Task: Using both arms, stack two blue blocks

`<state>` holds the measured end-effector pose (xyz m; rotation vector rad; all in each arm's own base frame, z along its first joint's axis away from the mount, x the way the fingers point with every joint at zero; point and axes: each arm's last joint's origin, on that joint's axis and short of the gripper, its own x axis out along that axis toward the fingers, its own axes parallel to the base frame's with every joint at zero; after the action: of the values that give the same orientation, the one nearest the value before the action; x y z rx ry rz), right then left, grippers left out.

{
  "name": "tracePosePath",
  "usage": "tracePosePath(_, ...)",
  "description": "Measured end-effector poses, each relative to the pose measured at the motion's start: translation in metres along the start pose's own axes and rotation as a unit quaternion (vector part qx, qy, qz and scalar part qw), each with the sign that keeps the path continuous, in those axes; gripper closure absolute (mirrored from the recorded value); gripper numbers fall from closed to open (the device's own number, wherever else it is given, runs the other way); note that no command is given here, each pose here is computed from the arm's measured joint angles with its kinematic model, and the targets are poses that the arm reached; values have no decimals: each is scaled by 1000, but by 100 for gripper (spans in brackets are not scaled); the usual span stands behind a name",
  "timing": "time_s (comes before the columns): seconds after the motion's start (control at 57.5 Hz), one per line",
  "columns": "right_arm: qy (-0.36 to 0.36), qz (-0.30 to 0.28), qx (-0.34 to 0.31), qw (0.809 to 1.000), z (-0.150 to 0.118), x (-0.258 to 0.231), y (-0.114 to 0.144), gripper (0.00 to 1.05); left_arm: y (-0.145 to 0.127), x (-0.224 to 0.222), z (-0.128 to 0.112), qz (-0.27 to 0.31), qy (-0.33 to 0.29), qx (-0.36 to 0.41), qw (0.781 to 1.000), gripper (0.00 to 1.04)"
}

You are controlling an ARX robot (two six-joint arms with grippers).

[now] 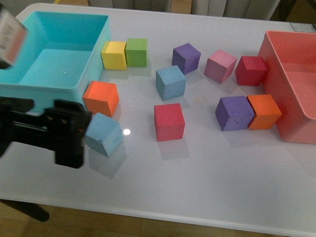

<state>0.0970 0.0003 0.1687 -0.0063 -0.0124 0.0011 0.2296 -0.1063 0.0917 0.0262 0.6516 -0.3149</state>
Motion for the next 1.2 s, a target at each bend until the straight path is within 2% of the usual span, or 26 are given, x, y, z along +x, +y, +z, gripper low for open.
tracePosePath(0.365,0,0,0,1000,0,0,0,9,-6,58,-1,-32,39,68,996,9)
tracePosePath(0.539,0,0,0,1000,0,0,0,9,8,82,-4,-19,59,99,993,9)
tracePosePath(0.834,0,0,0,1000,0,0,0,9,24,99,-8,-12,74,119,990,9)
tracePosePath(1.2,0,0,0,1000,0,0,0,9,28,116,-13,-20,88,117,989,9)
